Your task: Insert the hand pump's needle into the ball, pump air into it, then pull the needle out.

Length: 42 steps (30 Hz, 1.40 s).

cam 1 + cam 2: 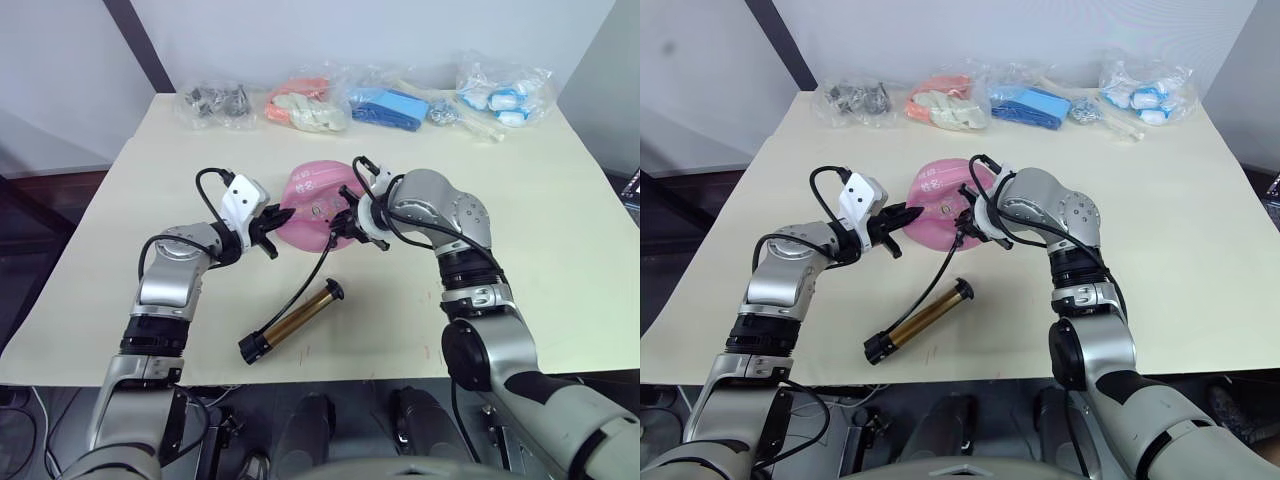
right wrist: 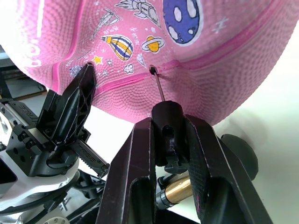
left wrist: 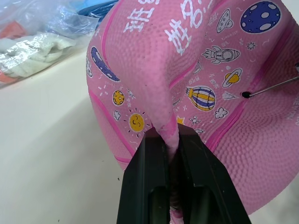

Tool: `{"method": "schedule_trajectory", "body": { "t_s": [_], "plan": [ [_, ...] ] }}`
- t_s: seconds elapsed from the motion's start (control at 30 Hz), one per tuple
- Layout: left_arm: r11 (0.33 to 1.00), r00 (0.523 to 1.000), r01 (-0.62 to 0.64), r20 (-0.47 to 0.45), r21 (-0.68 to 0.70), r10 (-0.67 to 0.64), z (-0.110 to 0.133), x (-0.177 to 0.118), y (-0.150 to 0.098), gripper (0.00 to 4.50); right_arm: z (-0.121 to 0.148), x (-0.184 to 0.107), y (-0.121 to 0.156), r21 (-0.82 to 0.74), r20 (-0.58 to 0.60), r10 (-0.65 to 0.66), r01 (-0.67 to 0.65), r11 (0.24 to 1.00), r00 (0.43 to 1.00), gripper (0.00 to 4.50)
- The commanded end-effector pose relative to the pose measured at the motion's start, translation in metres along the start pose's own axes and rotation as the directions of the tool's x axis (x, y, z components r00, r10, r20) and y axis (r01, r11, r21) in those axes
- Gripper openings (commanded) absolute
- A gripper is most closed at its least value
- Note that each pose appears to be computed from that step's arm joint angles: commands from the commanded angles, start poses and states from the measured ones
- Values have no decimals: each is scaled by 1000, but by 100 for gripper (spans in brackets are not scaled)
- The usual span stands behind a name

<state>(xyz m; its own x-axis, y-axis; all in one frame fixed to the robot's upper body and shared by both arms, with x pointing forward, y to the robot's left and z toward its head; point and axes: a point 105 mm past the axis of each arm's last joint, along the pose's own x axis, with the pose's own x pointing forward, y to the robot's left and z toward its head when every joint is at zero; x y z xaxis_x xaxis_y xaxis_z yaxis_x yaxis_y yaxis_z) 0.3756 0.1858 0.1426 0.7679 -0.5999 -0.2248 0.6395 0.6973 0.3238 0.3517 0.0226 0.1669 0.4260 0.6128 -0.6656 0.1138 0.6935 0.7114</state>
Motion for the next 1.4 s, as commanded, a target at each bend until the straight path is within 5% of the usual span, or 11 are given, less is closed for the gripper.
{"method": "schedule_trajectory", "body": {
  "t_s": [0.03,0.97,1.4],
  "plan": [
    [1000,999,13,-52,-8,-14,-15,0,-5,0,3,0,2,14,1,-11,11,1000,1000,38],
    [1000,999,17,-51,-3,-17,-15,-2,-9,0,5,4,-4,78,-9,-70,71,994,997,38],
    [998,998,47,-38,34,-45,-14,-2,-16,0,0,7,28,146,-52,-12,20,989,999,38]
  ]
}}
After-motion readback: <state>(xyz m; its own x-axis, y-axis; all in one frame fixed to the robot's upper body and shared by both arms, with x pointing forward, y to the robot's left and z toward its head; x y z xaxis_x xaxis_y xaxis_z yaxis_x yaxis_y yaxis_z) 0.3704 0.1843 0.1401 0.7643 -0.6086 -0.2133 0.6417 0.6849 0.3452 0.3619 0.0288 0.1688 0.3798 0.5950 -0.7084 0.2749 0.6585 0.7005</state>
